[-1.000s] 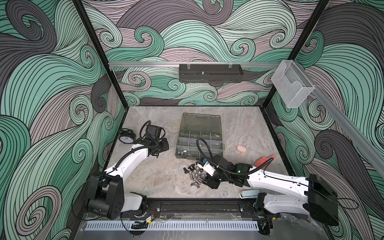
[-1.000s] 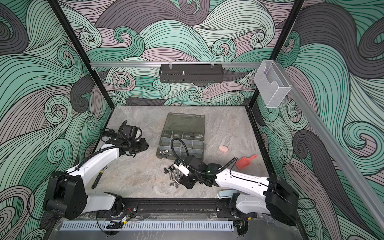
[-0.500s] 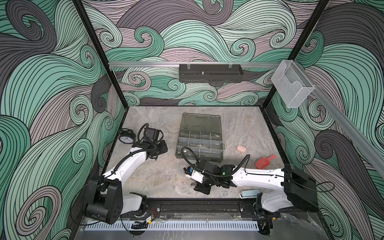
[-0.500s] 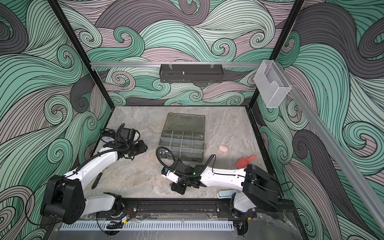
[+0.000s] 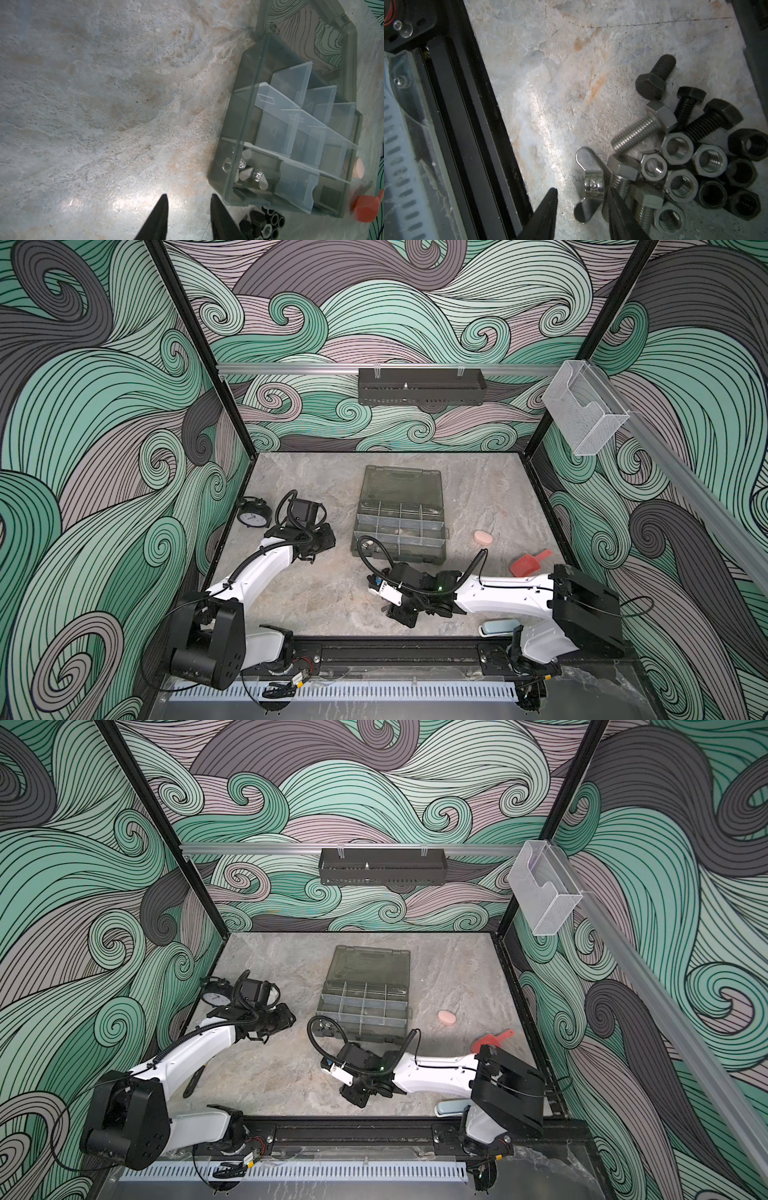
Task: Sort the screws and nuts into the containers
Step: 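Move the right gripper over a silver wing nut while the left draws back, then close the right gripper on the silver wing nut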
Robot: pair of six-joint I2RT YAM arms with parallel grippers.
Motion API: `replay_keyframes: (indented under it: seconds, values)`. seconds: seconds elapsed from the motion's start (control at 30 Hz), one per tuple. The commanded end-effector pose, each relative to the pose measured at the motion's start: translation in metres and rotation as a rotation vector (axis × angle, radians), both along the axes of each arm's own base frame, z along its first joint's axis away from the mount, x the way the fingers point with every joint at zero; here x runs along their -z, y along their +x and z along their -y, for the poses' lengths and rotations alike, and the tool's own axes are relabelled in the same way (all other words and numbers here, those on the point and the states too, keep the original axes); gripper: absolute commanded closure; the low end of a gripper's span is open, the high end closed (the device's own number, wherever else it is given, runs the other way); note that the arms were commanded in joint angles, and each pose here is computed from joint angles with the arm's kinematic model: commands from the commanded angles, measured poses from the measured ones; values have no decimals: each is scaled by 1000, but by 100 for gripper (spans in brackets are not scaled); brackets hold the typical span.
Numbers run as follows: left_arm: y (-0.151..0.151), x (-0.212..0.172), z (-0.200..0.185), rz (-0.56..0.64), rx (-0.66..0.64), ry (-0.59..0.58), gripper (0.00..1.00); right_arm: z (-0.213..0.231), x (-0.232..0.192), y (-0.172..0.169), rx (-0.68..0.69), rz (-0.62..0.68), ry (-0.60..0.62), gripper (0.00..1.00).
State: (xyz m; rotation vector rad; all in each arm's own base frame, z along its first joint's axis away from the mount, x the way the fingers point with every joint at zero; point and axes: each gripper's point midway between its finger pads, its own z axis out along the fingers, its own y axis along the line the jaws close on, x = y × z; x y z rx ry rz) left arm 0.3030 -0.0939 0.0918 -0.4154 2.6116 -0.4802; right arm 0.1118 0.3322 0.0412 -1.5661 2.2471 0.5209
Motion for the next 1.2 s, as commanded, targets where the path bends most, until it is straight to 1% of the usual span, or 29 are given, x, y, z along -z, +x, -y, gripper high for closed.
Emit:
replay_keyframes:
  seconds: [0.0, 0.6, 0.7, 0.83, 0.97, 1.03, 1.17]
  values:
    - [4, -11, 1, 32, -11, -25, 62, -8, -4, 4, 9, 21, 17, 59]
    - [1, -10, 1, 32, -13, -31, 62, -4, 16, 9, 51, 19, -43, 64]
    - [1, -10, 1, 33, -14, -31, 62, -1, 21, 8, 51, 9, -64, 67]
    - [1, -11, 0, 37, -15, -30, 62, 1, 24, 8, 57, 10, -76, 70]
    - [0, -11, 0, 36, -16, -29, 62, 2, 22, 11, 66, 27, -74, 76]
    - [0, -11, 0, 38, -15, -29, 62, 1, 20, 12, 68, 31, -70, 81]
    - [0, -12, -1, 41, -16, -30, 62, -1, 21, 11, 63, 30, -69, 84]
